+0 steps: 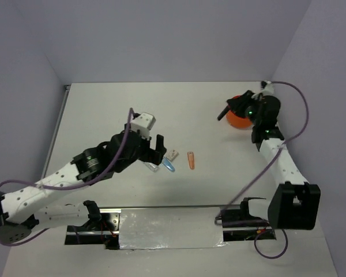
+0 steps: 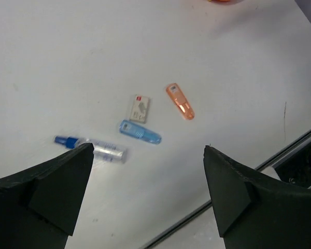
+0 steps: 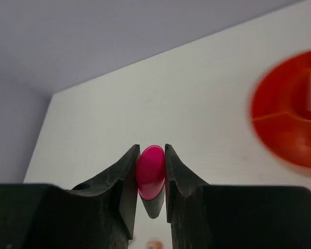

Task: Sort the stationery into containers
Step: Place the pen in the storage box, then pick up the stationery from the center of the board, then place the stationery in the storage box, then pick up the stationery from the center of the board.

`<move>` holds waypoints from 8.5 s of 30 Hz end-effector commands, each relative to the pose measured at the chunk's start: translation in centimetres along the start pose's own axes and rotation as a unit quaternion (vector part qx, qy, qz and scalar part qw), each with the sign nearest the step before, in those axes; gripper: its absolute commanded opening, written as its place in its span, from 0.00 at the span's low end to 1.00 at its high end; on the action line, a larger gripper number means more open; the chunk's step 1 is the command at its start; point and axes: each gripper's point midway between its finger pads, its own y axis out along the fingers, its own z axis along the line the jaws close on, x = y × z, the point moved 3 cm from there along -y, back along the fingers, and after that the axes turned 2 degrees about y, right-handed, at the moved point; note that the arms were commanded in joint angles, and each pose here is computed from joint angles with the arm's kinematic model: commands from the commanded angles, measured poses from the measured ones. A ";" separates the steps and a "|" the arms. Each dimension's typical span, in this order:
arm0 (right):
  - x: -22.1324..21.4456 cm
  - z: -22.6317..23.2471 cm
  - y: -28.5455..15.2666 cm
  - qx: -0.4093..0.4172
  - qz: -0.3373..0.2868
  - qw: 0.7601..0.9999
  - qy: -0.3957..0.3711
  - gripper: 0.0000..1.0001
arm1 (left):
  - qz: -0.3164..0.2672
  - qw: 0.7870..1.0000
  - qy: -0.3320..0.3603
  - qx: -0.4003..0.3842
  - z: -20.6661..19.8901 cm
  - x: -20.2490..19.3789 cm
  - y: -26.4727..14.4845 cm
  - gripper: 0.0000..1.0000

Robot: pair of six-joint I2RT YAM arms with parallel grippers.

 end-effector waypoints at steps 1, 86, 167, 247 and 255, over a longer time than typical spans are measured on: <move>3.7 -8.0 -0.9 -0.086 -0.042 0.990 0.100 0.00 | 0.032 0.998 0.011 0.057 3.9 -1.9 -4.9 0.99; -26.5 0.8 -0.8 -0.199 0.349 0.901 -0.165 0.83 | 0.038 0.985 -0.050 0.163 8.7 -8.1 -6.0 0.99; 10.8 -22.9 9.9 -0.462 -0.164 0.870 -0.049 0.00 | 0.003 0.999 -0.032 0.023 5.4 -7.2 -7.8 0.99; -10.3 5.7 1.8 -0.326 -0.011 0.945 0.018 1.00 | 0.004 0.997 -0.037 0.073 6.7 -7.2 -7.5 0.99; -21.8 7.9 2.8 -0.384 0.110 0.917 -0.005 1.00 | -0.007 0.996 -0.053 0.066 6.8 -7.0 -8.0 0.99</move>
